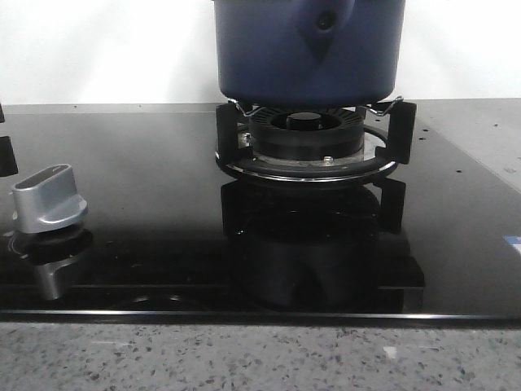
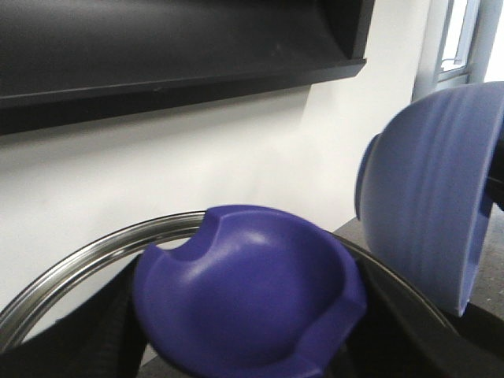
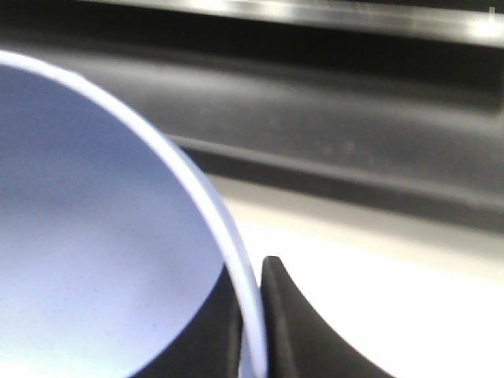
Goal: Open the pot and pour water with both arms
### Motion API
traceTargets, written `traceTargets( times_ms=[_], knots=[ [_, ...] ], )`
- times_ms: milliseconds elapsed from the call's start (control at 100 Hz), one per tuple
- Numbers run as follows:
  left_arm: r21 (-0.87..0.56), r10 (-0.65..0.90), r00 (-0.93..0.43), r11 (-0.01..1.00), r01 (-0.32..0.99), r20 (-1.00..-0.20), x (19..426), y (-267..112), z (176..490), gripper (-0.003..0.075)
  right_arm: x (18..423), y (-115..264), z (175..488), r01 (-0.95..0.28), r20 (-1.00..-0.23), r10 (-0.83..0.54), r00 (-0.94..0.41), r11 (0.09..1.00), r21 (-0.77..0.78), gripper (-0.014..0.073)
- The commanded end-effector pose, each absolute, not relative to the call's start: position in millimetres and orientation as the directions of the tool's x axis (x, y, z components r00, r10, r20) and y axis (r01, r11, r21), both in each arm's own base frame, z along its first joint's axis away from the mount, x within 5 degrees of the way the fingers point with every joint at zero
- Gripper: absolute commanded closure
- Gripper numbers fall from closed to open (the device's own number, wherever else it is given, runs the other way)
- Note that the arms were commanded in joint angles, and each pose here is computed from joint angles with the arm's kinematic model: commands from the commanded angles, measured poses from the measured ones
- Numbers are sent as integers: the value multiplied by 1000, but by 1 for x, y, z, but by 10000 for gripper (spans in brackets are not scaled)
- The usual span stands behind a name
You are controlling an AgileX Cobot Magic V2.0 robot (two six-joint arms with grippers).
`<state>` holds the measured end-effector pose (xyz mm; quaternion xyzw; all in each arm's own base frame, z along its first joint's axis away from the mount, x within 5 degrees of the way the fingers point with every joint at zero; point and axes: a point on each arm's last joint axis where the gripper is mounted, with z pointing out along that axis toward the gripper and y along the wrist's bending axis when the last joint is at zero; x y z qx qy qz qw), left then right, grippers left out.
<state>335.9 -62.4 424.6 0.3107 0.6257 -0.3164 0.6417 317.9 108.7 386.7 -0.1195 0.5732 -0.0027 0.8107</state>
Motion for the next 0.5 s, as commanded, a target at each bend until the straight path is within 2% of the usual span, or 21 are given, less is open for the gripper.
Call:
traceTargets(
  times_ms=[0, 140, 260, 370, 490],
  knots=[
    [1, -149, 103, 565, 825, -984, 315, -64, 462, 370, 305, 98, 427, -116, -912, -84, 402, 983, -142, 651],
    [-6, -178, 105, 528, 849, -978, 311, -66, 464, 370, 303, 91, 444, -200, -971, -67, 231, 973, -115, 651],
    [-15, -210, 104, 497, 868, -972, 308, -69, 467, 370, 301, 74, 459, -258, -999, 0, 51, 966, -13, 651],
    [-16, -217, 99, 471, 882, -971, 306, -77, 467, 370, 298, 50, 468, -277, -994, 20, -109, 959, 50, 650],
    [-16, -221, 88, 428, 904, -971, 302, -92, 467, 370, 294, 12, 460, -209, -950, 61, -307, 969, 130, 650]
  ],
)
